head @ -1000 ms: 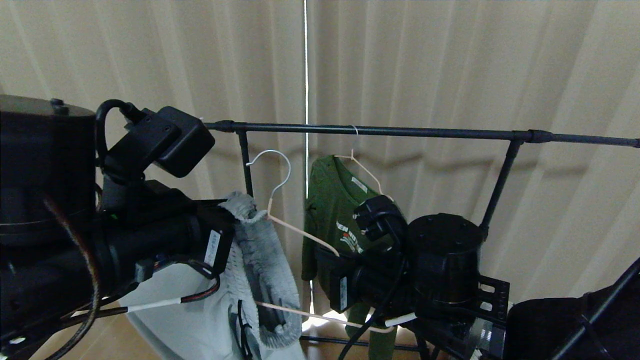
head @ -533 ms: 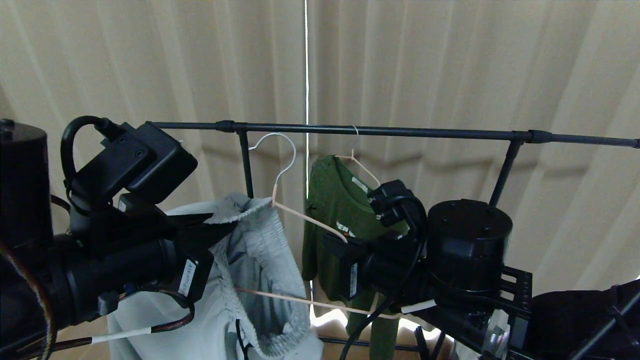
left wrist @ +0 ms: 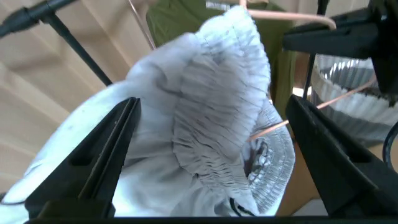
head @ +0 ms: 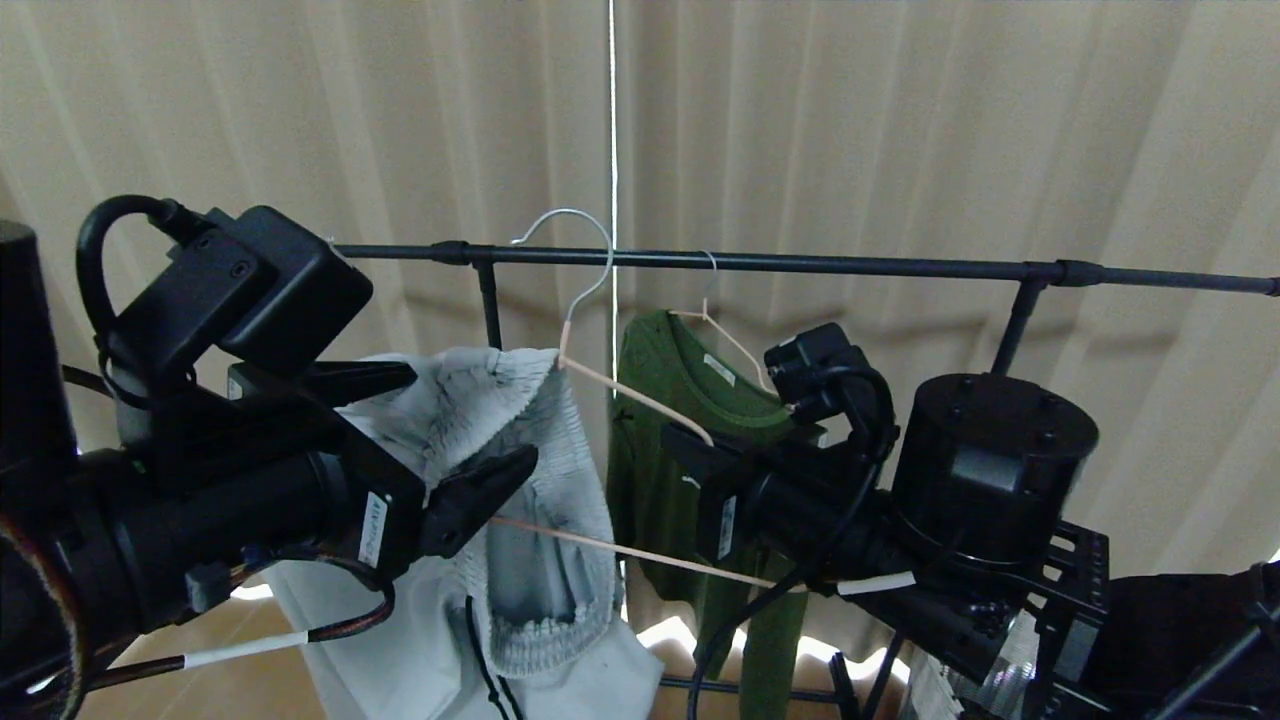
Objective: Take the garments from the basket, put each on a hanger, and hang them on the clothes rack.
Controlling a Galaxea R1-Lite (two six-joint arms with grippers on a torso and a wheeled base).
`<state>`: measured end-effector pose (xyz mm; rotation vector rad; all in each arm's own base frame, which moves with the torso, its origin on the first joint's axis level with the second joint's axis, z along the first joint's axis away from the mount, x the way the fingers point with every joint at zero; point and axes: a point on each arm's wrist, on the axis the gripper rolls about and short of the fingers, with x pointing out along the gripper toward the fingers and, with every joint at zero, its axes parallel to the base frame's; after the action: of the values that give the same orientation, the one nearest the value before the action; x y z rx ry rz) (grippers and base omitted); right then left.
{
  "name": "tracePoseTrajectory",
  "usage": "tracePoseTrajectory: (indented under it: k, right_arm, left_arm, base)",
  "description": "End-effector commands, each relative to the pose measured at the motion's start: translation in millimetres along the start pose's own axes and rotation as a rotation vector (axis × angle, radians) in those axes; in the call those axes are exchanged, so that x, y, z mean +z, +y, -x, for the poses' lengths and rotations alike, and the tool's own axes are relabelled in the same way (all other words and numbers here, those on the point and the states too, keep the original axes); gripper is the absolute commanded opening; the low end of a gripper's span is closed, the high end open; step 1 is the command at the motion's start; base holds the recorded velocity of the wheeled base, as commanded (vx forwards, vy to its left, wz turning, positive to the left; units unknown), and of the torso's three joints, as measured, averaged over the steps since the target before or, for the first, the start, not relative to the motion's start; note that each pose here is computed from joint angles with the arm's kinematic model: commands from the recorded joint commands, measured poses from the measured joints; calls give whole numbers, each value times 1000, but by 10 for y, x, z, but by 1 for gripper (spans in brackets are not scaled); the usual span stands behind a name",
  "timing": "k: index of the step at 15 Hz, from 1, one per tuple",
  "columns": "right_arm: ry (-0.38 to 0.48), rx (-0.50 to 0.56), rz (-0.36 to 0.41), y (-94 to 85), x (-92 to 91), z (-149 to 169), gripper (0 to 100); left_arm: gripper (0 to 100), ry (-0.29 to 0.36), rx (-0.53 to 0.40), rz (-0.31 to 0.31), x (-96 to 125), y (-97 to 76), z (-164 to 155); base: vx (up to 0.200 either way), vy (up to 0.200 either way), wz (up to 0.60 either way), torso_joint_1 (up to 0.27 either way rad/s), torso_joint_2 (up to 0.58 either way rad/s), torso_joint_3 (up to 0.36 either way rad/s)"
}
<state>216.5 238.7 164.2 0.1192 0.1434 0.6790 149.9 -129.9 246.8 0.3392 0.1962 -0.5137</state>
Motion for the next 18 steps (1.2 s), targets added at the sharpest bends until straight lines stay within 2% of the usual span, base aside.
tracePoseTrajectory:
  k: [1,5,7,8,10,11,12,13,14,15,18]
  right_arm:
    - [-28,-50,19,-174,96,47,0]
    - [-39,-115,43,-393,153,164,0]
    - [-42,-116,44,-402,167,235,0]
    - [-46,-100,65,-409,192,328,0]
    - [-53,-60,94,-425,228,461,0]
    - [-46,-47,99,-424,215,497,0]
    - [-45,-39,99,-423,212,503,0]
    - [-45,-33,99,-422,211,503,0]
    - [-44,-1,100,-413,216,497,0]
    - [-40,13,100,-411,208,491,0]
    - [-32,24,102,-388,189,469,0]
  left_arm:
    - [100,-14,-1,-3,-16,11,60]
    - [100,-82,-80,-57,-35,49,266]
    - [100,-86,-48,-63,-38,124,287]
    - [100,-74,7,-119,-54,223,263]
    - [100,-119,1,-197,-42,328,224]
    - [100,-131,-16,-256,-44,370,180]
    - [100,-128,-28,-318,-58,394,117]
    - [100,-124,-33,-352,-71,396,81]
    - [100,-117,-41,-433,-87,387,-7]
    - [100,-112,-47,-482,-93,375,-67]
    - [100,-113,-46,-559,-102,365,-218]
  base:
    - [0,0,0,0,0,0]
    - [0,0,0,0,0,0]
    - [0,0,0,0,0,0]
    - [0,0,0,0,0,0]
    - [0,0,0,0,0,0]
    - [0,0,0,0,0,0]
    - [0,0,0,0,0,0]
    - [0,0,0,0,0,0]
    - [0,0,0,0,0,0]
    - [0,0,0,0,0,0]
    - [0,0,0,0,0,0]
